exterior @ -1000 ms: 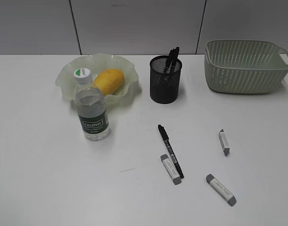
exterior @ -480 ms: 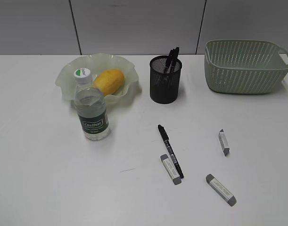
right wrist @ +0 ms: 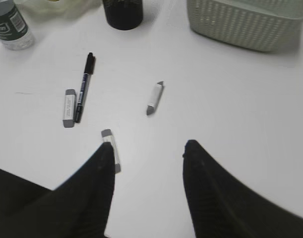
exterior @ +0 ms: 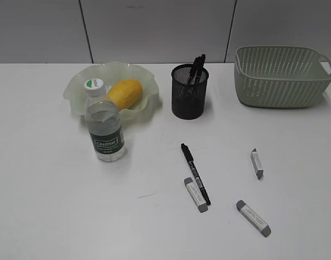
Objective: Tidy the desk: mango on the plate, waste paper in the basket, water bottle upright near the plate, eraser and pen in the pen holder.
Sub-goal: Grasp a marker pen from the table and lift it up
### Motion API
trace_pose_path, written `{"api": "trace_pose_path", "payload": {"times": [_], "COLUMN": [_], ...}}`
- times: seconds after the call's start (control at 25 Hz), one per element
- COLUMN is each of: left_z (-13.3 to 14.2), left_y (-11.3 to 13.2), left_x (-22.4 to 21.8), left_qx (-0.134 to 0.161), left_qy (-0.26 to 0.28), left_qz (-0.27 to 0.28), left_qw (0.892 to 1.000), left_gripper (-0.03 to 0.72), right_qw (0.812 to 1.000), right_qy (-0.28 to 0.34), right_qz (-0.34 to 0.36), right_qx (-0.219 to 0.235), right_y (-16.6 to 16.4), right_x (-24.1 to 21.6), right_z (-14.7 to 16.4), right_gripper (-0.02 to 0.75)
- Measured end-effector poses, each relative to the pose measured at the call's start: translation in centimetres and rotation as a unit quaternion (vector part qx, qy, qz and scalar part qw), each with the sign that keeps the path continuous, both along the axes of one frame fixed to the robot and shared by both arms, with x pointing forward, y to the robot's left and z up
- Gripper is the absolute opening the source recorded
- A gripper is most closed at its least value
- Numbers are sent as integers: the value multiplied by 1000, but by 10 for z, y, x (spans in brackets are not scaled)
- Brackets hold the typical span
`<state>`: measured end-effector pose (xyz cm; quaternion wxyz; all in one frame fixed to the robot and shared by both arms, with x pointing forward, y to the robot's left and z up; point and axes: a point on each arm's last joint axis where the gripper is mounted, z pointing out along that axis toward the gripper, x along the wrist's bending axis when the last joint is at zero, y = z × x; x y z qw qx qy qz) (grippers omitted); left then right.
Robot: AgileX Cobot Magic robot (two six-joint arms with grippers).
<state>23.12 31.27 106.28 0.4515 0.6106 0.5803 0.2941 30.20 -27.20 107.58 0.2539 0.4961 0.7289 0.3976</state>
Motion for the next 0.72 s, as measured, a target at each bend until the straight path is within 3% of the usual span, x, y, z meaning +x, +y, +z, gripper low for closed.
{"api": "trace_pose_path", "payload": {"times": [0.24,0.52,0.72], "left_z": [0,0,0], "left_y": [-1,-1,-1], "left_x": [-1,-1,-1], "left_qx": [5,19,23], "left_qy": [-1,-4,-4], "left_qz": [41,35,33], "left_qw": [999,999,999], "left_gripper": [480,428,415], "right_qw": [990,960,940], "right_qy": [130,256,308], "right_qz": [34,62,78], "right_qx": [-30,-99,-122], "right_y": [67,154,202], "right_x": [104,212,249], "right_z": [-20,-94,-144], "right_gripper": [395,404,422]}}
